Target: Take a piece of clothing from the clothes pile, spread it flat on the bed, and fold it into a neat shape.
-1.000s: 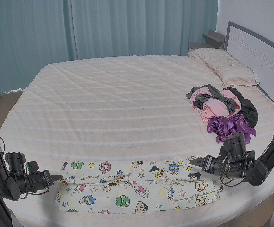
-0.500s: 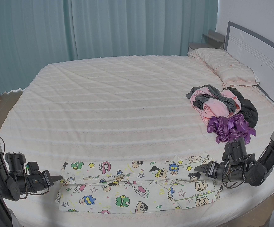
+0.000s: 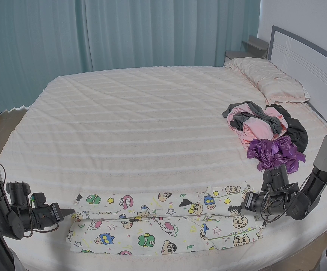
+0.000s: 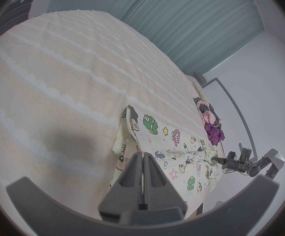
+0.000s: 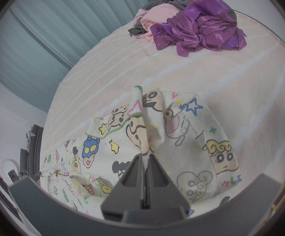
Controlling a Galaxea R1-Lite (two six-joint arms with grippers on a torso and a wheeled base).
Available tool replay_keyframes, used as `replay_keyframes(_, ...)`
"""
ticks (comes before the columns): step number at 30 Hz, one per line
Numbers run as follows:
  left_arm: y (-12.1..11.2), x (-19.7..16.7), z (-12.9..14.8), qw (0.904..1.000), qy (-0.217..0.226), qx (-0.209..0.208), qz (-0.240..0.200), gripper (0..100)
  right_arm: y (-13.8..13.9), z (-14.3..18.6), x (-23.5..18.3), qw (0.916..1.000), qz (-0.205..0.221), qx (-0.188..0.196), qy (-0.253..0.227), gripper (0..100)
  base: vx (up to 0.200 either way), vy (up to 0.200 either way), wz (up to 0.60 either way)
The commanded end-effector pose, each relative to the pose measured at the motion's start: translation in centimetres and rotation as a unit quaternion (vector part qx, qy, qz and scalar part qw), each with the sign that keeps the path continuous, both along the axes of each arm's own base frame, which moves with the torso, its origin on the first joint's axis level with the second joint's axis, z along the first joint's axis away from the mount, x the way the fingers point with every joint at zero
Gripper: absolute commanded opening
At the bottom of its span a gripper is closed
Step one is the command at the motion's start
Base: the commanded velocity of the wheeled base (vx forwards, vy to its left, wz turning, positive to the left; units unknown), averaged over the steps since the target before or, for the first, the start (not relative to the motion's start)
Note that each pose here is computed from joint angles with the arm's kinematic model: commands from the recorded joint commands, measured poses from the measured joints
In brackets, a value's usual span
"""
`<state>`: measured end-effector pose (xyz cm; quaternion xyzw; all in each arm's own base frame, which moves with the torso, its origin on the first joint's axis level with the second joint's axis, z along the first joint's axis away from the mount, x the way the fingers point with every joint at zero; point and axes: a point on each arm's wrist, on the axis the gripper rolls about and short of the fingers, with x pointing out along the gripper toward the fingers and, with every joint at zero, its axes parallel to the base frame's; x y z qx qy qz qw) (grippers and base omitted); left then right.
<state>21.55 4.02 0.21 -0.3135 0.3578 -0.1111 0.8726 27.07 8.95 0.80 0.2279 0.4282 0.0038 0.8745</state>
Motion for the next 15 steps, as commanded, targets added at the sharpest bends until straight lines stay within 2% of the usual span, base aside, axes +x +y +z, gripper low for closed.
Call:
replay_keyframes(1, 0.0, 0.0, 0.1, 1.0000, -0.001, 0.001, 0.001, 0, -0.5, 1.0, -0.1, 0.9999, -0.008, 0.004, -0.015, 0, 0.000, 0.000, 0.00)
replay_keyframes(5, 0.0, -0.1, 0.0, 1.0000, 0.002, 0.000, 0.001, 0, -0.9, 1.2, -0.4, 0.9998, -0.013, 0.003, -0.012, 0, 0.000, 0.000, 0.00)
replay_keyframes(12, 0.0, -0.1, -0.1, 1.0000, 0.004, -0.001, 0.001, 0, -0.9, -0.6, -1.0, 0.9997, -0.008, -0.007, 0.022, 0, 0.000, 0.000, 0.00)
replay_keyframes(13, 0.0, -0.1, -0.1, 1.0000, 0.004, -0.001, 0.001, 0, -0.9, -0.8, -1.0, 0.9996, -0.009, -0.008, 0.026, 100, 0.000, 0.000, 0.00)
replay_keyframes(15, 0.0, -0.1, -0.1, 1.0000, 0.005, -0.001, 0.001, 0, -0.9, -0.6, -1.0, 0.9997, -0.009, -0.006, 0.024, 100, 0.000, 0.000, 0.00)
